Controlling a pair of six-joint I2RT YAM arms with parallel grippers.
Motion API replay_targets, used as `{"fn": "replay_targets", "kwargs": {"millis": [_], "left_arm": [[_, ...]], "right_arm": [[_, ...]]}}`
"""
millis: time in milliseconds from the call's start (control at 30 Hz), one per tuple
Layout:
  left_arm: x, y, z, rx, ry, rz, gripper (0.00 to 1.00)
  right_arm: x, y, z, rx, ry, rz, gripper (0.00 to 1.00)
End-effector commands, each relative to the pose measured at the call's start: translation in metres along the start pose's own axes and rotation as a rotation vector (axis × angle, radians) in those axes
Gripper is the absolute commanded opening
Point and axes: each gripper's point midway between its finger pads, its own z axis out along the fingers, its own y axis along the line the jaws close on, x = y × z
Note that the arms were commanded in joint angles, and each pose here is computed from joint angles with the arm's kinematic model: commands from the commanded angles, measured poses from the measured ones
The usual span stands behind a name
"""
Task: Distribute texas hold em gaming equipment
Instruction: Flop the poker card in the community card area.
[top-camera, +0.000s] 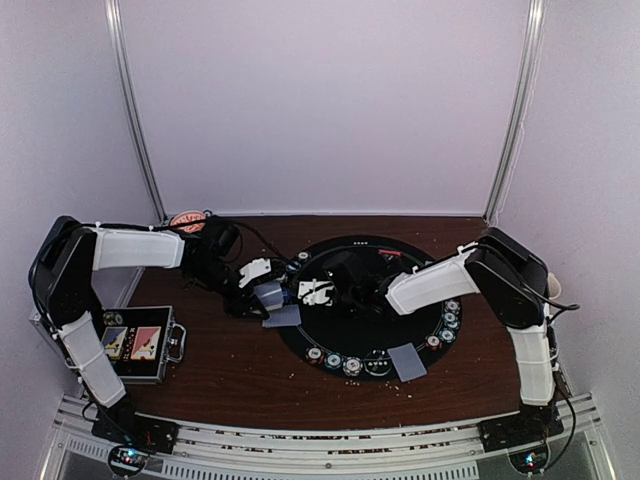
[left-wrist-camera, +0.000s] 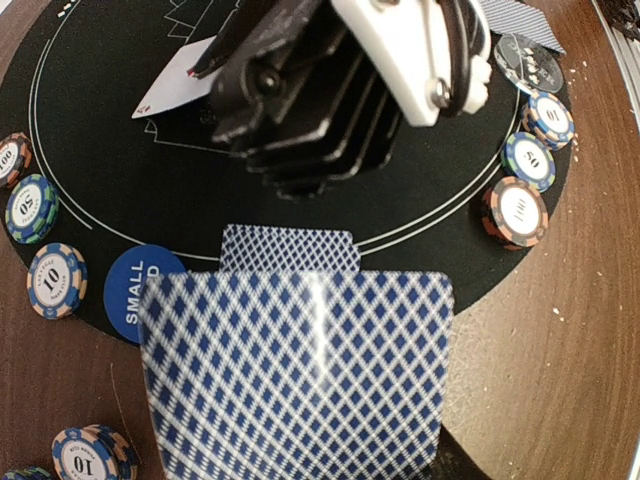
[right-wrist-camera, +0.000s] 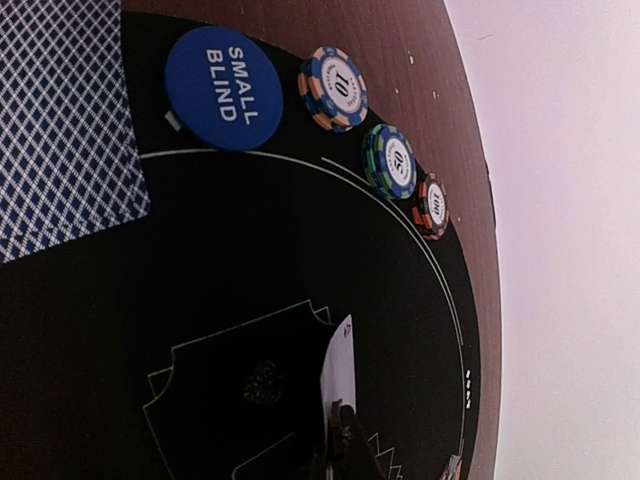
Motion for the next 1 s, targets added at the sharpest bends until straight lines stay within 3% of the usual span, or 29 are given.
{"fn": "replay_targets", "kwargs": {"millis": [0,400,700,967], "left_arm": [[-0.017,0.007,-0.005,-0.019,-0.05,0.027,0.48],[-0.016,0.007,-0.006,-0.019,-0.05,0.026,0.48],[-0.016,0.008,-0.006,-0.019,-0.049,0.026,0.48],[-0.018,0.007,-0.008,-0.021,-0.056,0.028,0.48]], "right_arm": [[0.01,0.013,0.002,-0.048,0.01,0.007,0.08],[0.003,0.013,-0.008,-0.077,-0.025,0.045,0.49],[-0.005,0.002,-0.035,-0.062,-0.052,0.092,0.54],[-0.007,-0.026,-0.084,0.023,-0.059,0.297,0.63]]}}
